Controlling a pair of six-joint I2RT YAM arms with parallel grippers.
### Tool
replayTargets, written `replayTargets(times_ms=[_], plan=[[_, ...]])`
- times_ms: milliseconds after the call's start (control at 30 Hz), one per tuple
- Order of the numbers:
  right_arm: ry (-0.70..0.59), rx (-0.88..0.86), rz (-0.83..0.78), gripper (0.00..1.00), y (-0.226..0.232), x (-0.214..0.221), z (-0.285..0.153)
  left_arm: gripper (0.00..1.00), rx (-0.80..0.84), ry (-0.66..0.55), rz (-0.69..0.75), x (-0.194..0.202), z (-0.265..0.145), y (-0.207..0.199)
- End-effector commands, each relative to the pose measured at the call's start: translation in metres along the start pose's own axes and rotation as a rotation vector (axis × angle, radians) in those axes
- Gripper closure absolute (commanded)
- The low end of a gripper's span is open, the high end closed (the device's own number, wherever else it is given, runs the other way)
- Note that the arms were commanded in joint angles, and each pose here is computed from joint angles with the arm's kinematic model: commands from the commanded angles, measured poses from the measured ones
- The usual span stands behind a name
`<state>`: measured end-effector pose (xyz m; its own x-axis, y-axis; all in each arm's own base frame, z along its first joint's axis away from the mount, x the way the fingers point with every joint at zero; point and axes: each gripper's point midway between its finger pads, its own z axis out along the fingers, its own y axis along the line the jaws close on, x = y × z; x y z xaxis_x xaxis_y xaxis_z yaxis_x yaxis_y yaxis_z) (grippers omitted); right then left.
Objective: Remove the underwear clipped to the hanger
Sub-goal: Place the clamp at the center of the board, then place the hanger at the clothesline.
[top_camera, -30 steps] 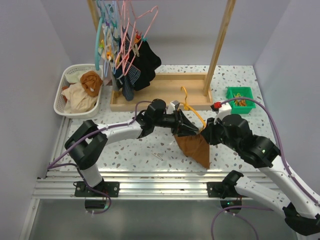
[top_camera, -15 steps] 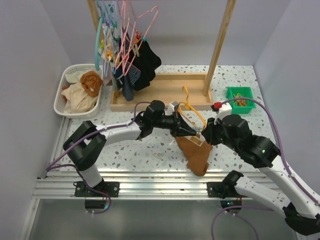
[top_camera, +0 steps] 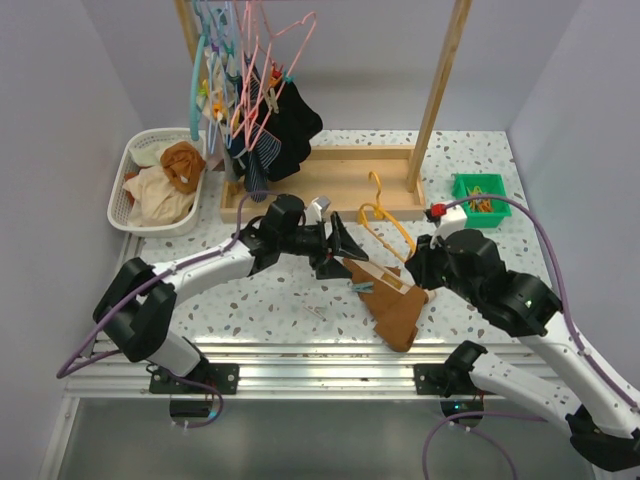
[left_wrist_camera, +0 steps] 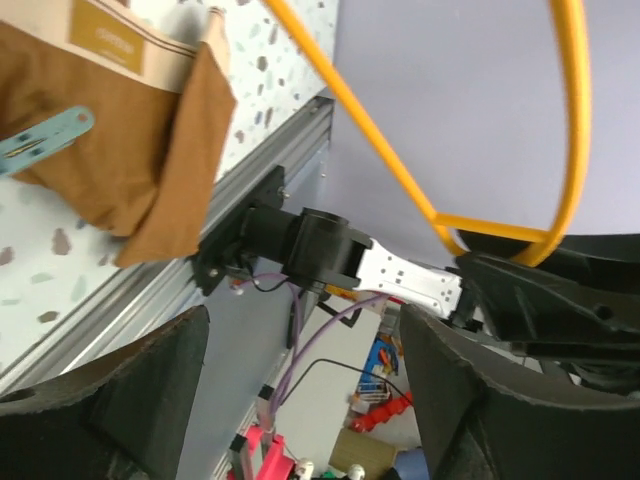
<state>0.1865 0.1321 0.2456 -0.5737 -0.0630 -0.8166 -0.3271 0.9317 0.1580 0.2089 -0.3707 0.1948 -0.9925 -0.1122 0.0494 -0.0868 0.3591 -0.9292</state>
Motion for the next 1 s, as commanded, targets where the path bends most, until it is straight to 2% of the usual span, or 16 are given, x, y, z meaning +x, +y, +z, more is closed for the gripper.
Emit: replayTargets(times_ms=[0, 133, 200, 233, 267, 300, 367, 567, 833, 967], plan=[[-0.044, -0.006, 0.019, 1.00, 0.002, -0.018, -0.013, 0.17, -0.048, 0.009, 0.095, 0.003, -0.010, 0.019], [-0.132, 0.011, 0.021, 1.00, -0.003, -0.049, -0.038, 0.15, -0.080, 0.003, 0.150, 0.002, -0.020, 0.023], [-0.160, 0.004, 0.009, 1.00, -0.002, -0.060, -0.048, 0.15, -0.115, -0.048, 0.231, -0.011, -0.028, 0.021], [-0.197, -0.013, 0.005, 1.00, 0.000, -0.074, -0.060, 0.14, -0.172, -0.049, 0.230, -0.009, -0.035, 0.029], [-0.205, -0.030, 0.001, 1.00, 0.003, -0.079, -0.065, 0.14, -0.218, -0.114, 0.276, -0.023, -0.040, 0.024], [-0.226, -0.043, 0.000, 1.00, 0.005, -0.086, -0.071, 0.13, -0.299, -0.108, 0.303, -0.021, -0.048, 0.038], [-0.287, -0.084, -0.008, 1.00, 0.011, -0.106, -0.087, 0.11, -0.362, -0.153, 0.358, -0.028, -0.059, 0.040], [-0.453, -0.083, -0.036, 1.00, 0.017, -0.169, -0.116, 0.05, -0.431, -0.180, 0.329, -0.015, -0.079, 0.069], [-0.698, 0.073, -0.054, 1.00, 0.017, -0.262, -0.106, 0.04, -0.409, -0.234, 0.324, -0.003, -0.095, 0.073], [-0.756, 0.136, -0.085, 1.00, 0.025, -0.305, -0.090, 0.03, -0.414, -0.238, 0.332, 0.001, -0.101, 0.072]])
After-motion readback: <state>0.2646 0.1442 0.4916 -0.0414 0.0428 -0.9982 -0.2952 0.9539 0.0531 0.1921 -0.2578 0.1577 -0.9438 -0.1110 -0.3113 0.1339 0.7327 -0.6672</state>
